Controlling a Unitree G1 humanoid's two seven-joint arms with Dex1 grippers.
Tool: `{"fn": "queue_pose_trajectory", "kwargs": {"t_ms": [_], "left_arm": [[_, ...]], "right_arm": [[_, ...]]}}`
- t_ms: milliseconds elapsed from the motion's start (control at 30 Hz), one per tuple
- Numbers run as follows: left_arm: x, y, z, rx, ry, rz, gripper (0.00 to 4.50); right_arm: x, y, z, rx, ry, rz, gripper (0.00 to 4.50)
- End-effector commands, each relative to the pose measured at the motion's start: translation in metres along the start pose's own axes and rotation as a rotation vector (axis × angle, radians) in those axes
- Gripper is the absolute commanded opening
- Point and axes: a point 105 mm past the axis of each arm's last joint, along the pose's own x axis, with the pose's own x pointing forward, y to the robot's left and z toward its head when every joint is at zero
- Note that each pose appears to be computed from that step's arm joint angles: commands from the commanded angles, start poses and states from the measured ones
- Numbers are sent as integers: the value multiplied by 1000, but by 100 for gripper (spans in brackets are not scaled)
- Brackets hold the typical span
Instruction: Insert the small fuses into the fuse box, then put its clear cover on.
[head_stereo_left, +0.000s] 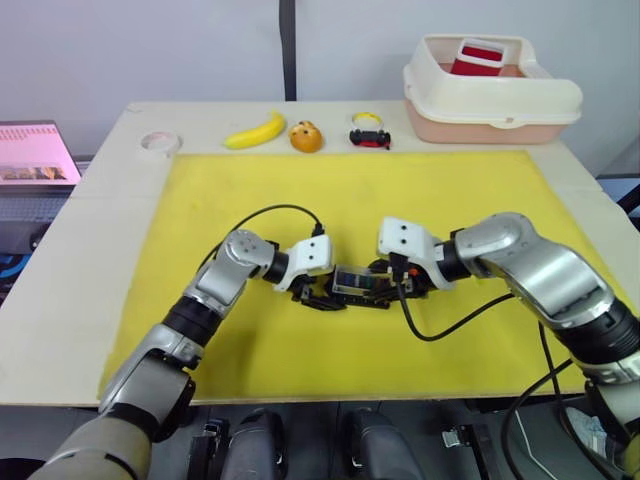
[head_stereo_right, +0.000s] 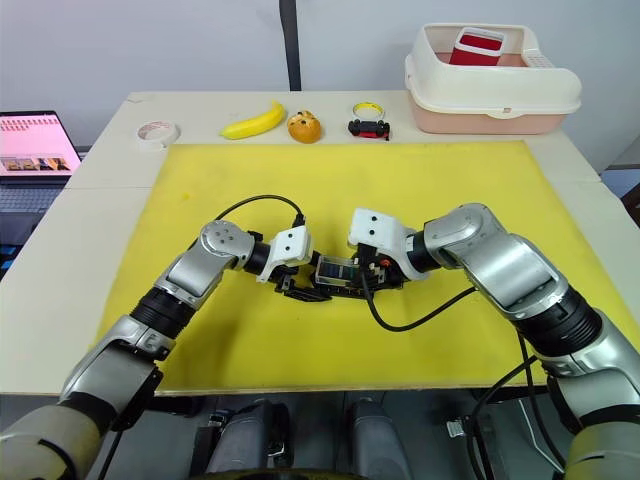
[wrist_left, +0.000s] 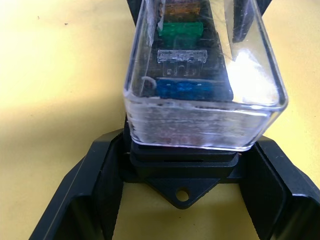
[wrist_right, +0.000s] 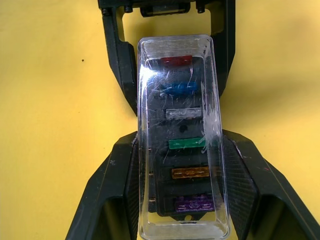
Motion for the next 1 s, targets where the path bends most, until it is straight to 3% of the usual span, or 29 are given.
{"fn": "queue_pose_trajectory", "kwargs": {"t_ms": [33, 1000], "left_arm": [[-2, -2, -4, 0, 18, -1, 321], [-1, -6, -7, -8, 25, -6, 321]], "right_arm": [[2, -3, -6, 5, 26, 5, 167], [9, -5, -20, 30, 77, 27, 167]]}}
